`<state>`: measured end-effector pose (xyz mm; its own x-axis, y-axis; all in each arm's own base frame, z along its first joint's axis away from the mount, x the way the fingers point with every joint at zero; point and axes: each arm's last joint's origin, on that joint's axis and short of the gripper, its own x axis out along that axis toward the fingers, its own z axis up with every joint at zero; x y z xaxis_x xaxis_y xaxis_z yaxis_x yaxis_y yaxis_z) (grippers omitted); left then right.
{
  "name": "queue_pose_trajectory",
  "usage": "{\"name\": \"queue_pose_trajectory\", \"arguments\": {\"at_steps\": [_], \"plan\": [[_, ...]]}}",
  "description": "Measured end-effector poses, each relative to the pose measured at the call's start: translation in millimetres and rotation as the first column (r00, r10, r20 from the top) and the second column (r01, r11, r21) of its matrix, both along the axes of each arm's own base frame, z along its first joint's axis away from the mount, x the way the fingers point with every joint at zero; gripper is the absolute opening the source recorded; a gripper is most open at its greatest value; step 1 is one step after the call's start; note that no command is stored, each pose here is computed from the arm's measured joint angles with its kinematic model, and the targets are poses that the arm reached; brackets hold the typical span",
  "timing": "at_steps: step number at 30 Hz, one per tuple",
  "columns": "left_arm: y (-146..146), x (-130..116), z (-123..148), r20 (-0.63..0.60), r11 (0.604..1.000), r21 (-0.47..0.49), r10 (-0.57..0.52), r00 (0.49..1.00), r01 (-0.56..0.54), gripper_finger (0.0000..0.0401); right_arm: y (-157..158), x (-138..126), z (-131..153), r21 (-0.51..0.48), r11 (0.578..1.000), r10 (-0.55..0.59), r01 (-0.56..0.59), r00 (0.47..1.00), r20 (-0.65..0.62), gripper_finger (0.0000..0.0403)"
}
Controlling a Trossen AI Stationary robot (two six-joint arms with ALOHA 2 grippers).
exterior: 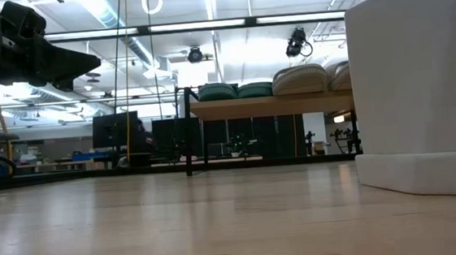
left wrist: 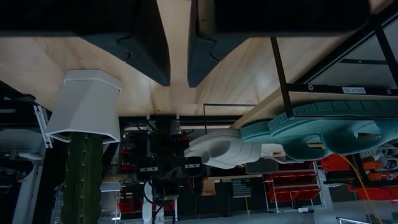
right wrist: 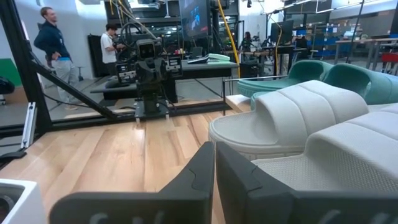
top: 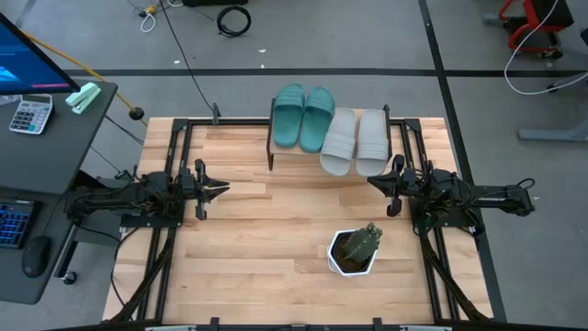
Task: Pick and place slides into the shelf
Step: Return to Home Position
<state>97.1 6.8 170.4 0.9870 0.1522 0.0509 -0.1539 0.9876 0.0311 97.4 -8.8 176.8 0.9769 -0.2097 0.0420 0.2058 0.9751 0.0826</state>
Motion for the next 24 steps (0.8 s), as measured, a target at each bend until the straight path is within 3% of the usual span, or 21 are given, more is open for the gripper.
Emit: {"name": "queue_pose_trajectory", "arguments": {"at_steps": [24], "plan": [[0.0, 0.0, -0.1, -0.001, 1.000, 0.000, 0.001, 1.000, -0.001, 0.0061, 0.1, -0.1, 0.7, 0.000, 1.000, 0.001, -0.001, 1.000, 0.003, 0.0023]]}}
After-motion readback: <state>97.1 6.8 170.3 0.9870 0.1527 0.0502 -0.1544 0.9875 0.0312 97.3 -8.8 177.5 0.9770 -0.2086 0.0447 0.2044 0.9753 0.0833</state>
